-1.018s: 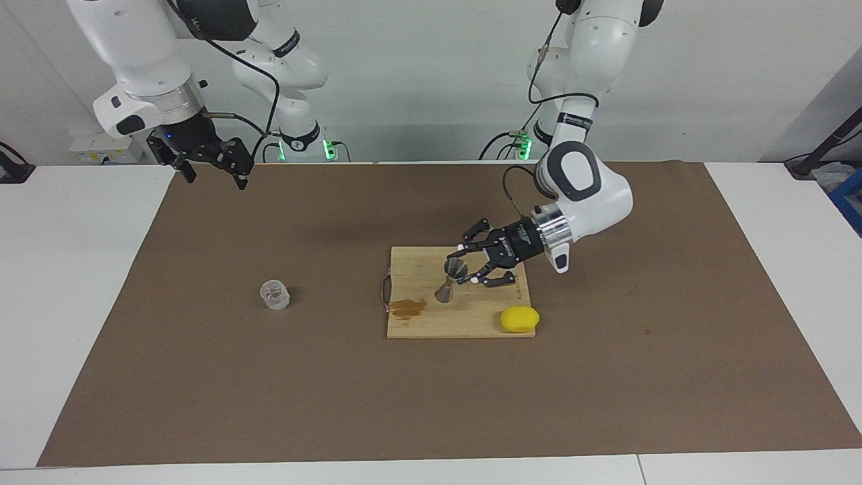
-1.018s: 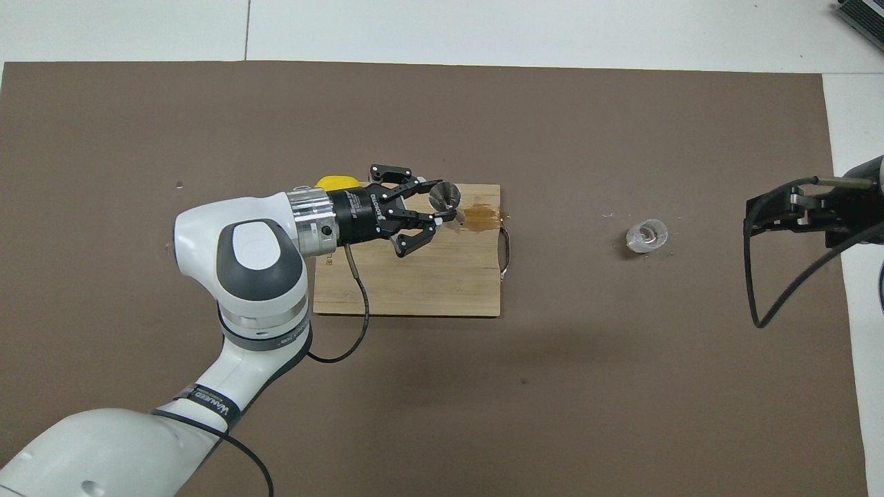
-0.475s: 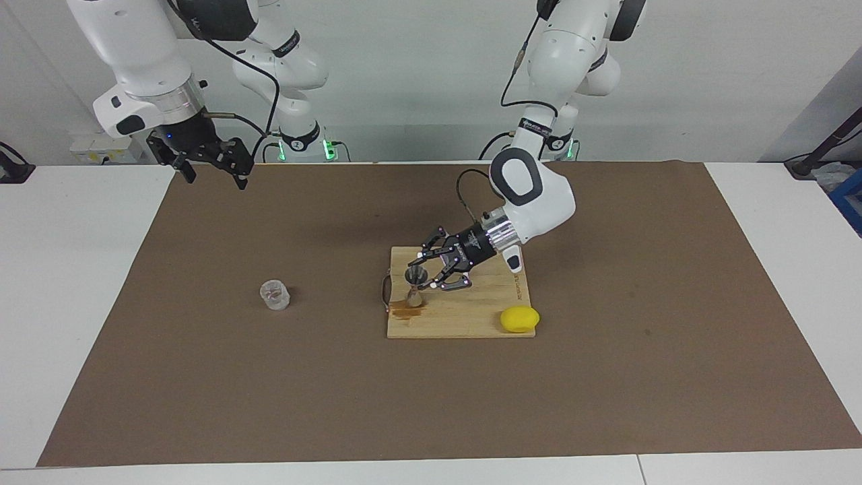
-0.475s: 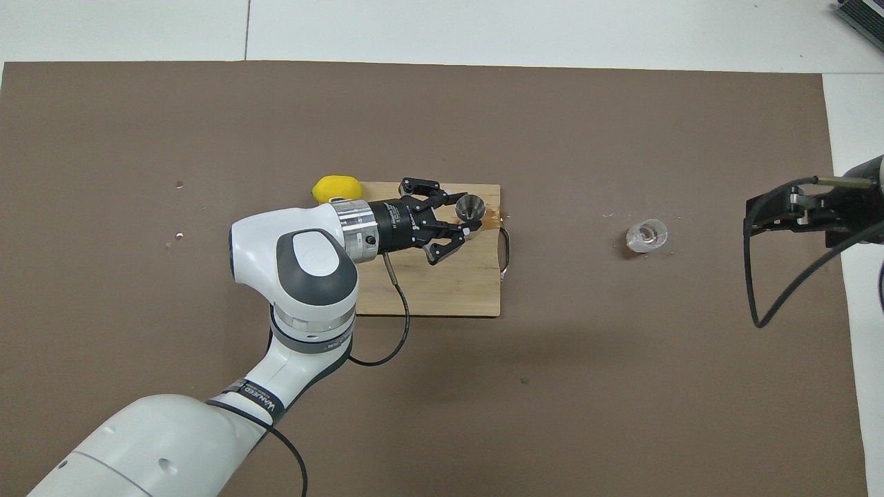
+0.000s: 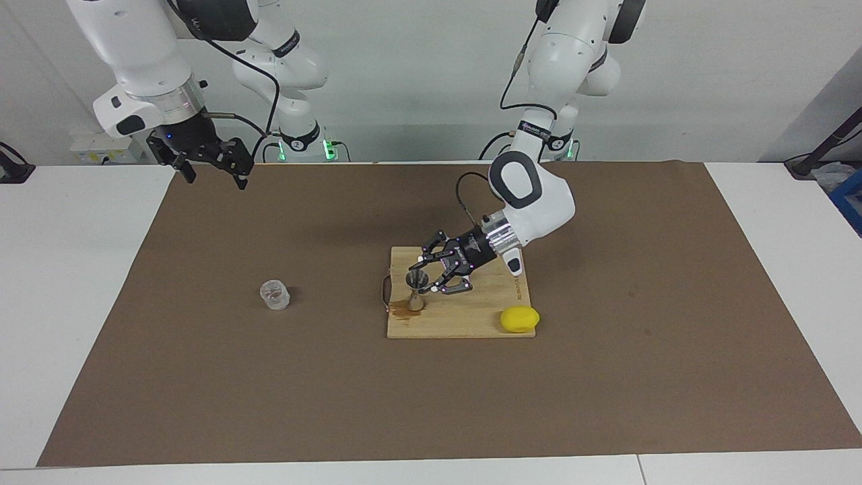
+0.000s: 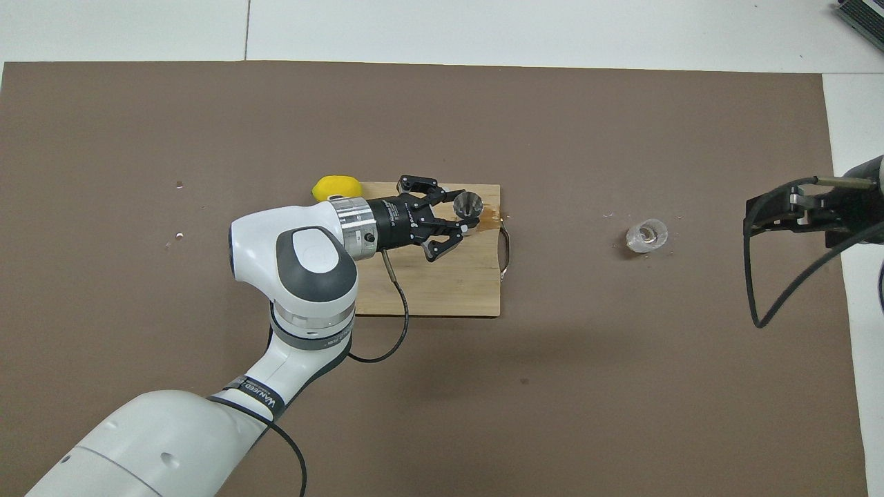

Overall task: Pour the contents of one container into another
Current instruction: 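Lower the metal cup onto the board and open the left gripper, then withdraw the left gripper while the right gripper reaches the glass cup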

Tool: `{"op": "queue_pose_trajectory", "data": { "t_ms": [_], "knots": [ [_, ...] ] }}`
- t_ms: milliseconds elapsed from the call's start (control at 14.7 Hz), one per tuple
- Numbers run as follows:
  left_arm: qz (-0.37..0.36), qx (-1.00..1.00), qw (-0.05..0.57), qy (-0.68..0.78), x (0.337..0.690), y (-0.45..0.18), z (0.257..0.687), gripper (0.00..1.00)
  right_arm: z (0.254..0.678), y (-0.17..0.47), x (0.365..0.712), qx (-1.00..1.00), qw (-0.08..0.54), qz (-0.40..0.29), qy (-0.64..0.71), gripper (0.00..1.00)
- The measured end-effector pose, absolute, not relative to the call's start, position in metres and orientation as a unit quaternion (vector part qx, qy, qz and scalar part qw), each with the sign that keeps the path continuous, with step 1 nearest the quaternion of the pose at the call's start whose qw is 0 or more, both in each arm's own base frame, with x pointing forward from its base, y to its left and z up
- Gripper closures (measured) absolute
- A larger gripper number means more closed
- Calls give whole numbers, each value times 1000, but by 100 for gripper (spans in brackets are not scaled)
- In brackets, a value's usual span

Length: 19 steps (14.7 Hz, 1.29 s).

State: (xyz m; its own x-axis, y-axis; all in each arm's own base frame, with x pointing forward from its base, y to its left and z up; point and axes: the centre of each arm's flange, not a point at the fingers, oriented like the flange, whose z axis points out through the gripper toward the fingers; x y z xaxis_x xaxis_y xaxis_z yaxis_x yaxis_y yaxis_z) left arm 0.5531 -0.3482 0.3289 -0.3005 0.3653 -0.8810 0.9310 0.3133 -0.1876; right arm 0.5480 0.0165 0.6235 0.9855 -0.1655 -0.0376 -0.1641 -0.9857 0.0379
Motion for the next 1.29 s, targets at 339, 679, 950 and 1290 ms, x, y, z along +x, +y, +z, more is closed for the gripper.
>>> {"op": "queue_pose_trajectory", "data": {
  "t_ms": [339, 679, 950, 1290],
  "knots": [
    [-368, 454, 378, 718, 552, -349, 324, 50, 623, 16, 548, 996, 17, -20, -83, 0],
    [-359, 452, 380, 723, 553, -348, 324, 12, 623, 16, 548, 996, 17, -20, -83, 0],
    [-367, 448, 388, 717, 562, -340, 332, 0, 623, 16, 548, 996, 17, -20, -83, 0],
    [-382, 440, 414, 700, 561, -341, 399, 0, 623, 16, 548, 996, 17, -21, -83, 0]
  ]
}}
